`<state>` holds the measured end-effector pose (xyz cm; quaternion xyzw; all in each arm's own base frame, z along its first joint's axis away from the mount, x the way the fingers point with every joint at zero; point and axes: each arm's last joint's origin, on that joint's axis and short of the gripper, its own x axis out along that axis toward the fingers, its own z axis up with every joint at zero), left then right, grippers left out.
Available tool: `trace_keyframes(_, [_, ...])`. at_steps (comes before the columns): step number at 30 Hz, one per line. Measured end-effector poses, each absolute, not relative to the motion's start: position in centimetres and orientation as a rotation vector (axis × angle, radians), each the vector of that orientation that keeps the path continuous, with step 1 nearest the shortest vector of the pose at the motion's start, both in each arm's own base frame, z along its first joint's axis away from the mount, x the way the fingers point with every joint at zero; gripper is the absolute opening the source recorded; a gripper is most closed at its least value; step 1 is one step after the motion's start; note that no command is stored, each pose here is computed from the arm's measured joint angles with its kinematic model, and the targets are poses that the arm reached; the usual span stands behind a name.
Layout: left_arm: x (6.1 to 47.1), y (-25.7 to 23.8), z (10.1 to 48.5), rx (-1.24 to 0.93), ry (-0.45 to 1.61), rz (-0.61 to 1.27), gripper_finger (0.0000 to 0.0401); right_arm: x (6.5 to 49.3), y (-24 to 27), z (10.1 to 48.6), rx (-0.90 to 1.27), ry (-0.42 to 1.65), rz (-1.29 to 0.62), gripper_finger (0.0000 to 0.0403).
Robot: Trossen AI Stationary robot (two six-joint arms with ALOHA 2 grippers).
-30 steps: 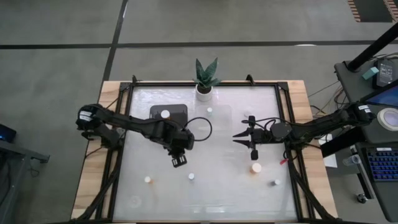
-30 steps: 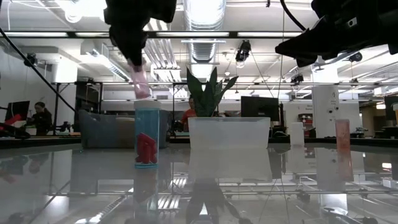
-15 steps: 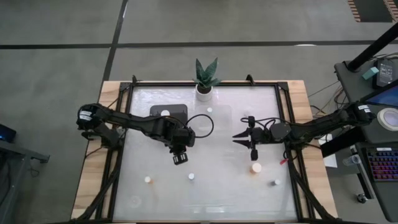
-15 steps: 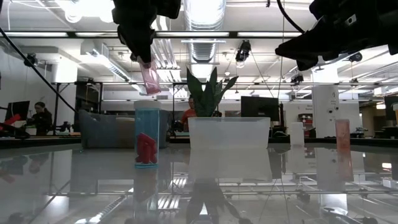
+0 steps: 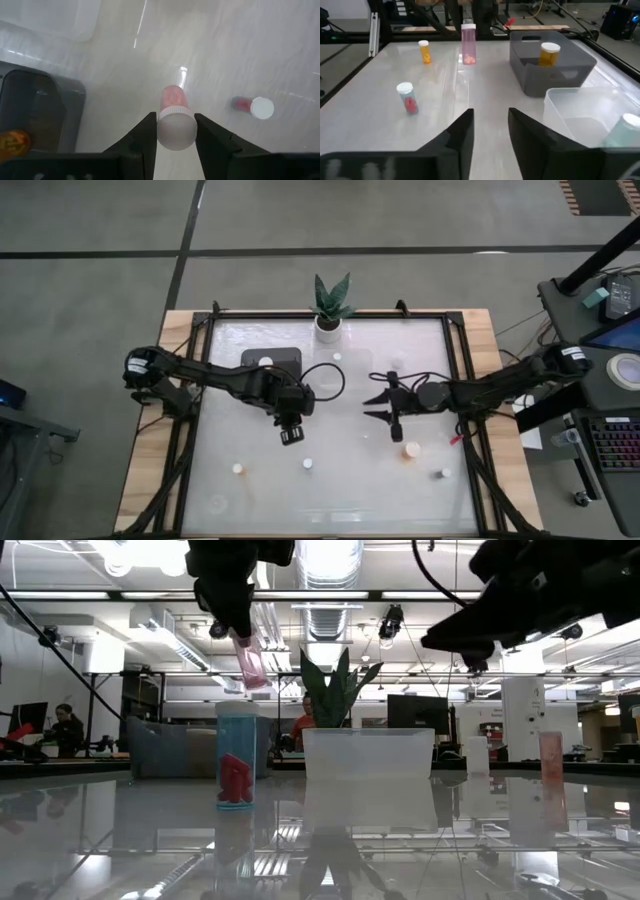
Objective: Pick and place medicine bottles into bin by pill shape (circle, oval)
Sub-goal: Put the pink tablet bottle into the transparent bin
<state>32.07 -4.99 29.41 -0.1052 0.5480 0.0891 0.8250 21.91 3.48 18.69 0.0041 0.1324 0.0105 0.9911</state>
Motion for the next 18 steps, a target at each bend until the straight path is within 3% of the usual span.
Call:
trace_keyframes(10, [32.5, -5.0, 29.6, -0.177, 1.112, 0.168, 0.0094, 24.5, 3.9, 19.7, -0.011, 0.284, 0.021, 0.019])
trace_keyframes(18, [33.9, -5.0, 30.4, -0.058, 0.962, 0.088, 0.0094, 25.6, 4.0, 21.4, -0.036, 0.271, 0.019, 0.0205])
